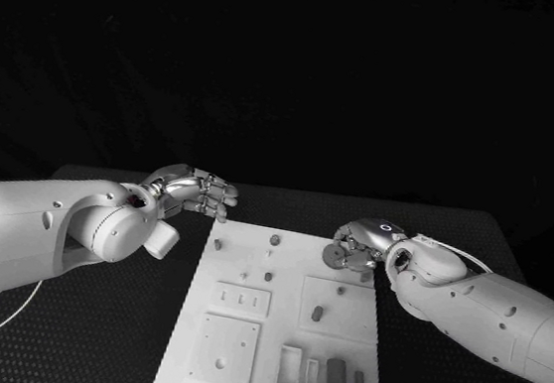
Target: Assemble the parts on the task board
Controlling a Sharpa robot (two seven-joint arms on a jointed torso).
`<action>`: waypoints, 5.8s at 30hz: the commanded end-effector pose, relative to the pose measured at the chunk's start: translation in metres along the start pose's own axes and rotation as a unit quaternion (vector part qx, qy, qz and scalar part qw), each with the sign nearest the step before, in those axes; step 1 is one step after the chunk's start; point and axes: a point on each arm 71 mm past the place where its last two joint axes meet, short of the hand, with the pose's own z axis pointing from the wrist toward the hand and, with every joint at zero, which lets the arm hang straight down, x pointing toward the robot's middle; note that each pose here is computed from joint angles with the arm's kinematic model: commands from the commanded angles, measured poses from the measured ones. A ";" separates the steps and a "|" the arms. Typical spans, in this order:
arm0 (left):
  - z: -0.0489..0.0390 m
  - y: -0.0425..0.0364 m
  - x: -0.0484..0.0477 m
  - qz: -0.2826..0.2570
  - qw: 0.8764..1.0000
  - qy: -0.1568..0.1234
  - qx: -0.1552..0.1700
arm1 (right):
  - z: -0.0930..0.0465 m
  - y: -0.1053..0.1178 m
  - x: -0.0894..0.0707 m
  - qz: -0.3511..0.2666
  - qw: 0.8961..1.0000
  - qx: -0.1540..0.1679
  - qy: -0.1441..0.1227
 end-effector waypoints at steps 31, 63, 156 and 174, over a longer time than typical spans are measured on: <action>-0.0006 -0.0022 0.0036 -0.002 1.000 0.006 0.005 | 0.015 0.108 -0.027 -0.098 0.988 -0.086 -0.087; 0.0036 -0.0030 0.0082 -0.001 1.000 0.012 0.006 | 0.041 0.140 0.003 -0.104 0.988 -0.098 -0.057; 0.0008 -0.0017 -0.0003 0.000 1.000 0.001 0.003 | 0.016 0.086 -0.018 0.050 0.993 -0.078 -0.072; 0.0045 -0.0009 -0.0062 0.001 1.000 -0.003 0.006 | -0.038 0.024 -0.050 0.137 0.987 -0.067 -0.056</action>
